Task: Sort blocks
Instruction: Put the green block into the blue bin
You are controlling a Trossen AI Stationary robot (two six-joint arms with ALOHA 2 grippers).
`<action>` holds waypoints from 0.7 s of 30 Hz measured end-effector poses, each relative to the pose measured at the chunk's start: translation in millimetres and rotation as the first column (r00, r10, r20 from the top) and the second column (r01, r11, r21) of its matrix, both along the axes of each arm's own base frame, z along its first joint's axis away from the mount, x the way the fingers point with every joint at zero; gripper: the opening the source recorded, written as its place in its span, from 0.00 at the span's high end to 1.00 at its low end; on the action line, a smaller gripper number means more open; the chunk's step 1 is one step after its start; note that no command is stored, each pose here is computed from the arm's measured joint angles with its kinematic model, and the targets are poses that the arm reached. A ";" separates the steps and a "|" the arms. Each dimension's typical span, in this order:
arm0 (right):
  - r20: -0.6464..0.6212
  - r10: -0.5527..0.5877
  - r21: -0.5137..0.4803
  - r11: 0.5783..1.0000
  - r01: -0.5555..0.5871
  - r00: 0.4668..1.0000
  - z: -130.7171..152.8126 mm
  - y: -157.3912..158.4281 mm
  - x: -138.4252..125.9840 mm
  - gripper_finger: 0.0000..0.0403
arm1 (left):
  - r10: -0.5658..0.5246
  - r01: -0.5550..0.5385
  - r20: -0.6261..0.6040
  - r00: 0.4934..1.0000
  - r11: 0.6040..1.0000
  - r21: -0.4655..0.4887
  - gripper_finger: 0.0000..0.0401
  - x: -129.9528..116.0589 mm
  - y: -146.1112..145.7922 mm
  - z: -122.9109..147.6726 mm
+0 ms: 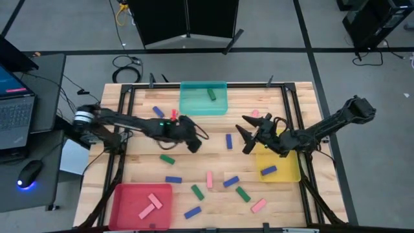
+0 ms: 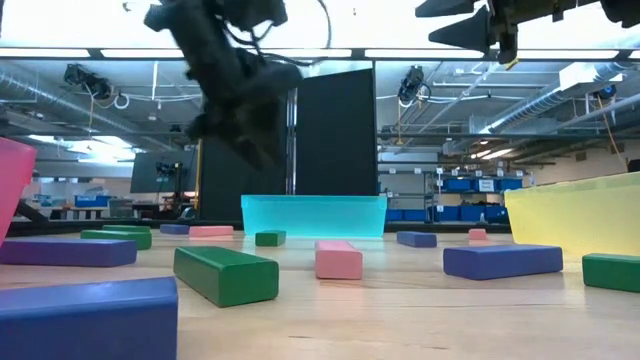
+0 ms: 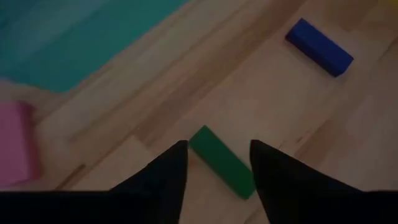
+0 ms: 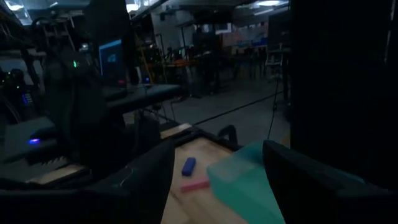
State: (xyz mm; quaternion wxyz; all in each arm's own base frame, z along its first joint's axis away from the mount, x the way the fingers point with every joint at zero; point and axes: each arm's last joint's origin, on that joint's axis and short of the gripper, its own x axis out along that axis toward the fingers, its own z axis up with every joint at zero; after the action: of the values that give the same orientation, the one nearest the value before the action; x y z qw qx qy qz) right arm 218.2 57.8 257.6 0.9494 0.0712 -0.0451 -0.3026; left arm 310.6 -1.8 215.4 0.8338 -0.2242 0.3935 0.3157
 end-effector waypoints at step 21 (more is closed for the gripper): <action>0.017 0.014 -0.009 1.000 -0.014 1.000 4.3 0.8 -1.9 0.37 | 0.183 -0.204 -0.167 0.969 0.972 -0.115 0.12 43.9 -6.3 -64.1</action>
State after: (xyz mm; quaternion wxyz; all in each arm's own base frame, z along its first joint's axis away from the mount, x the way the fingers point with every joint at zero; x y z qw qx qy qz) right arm 216.2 58.6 261.9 0.9514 0.0701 -0.0540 -0.2951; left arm 354.5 -8.1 151.2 0.7492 -0.2906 0.4534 0.3857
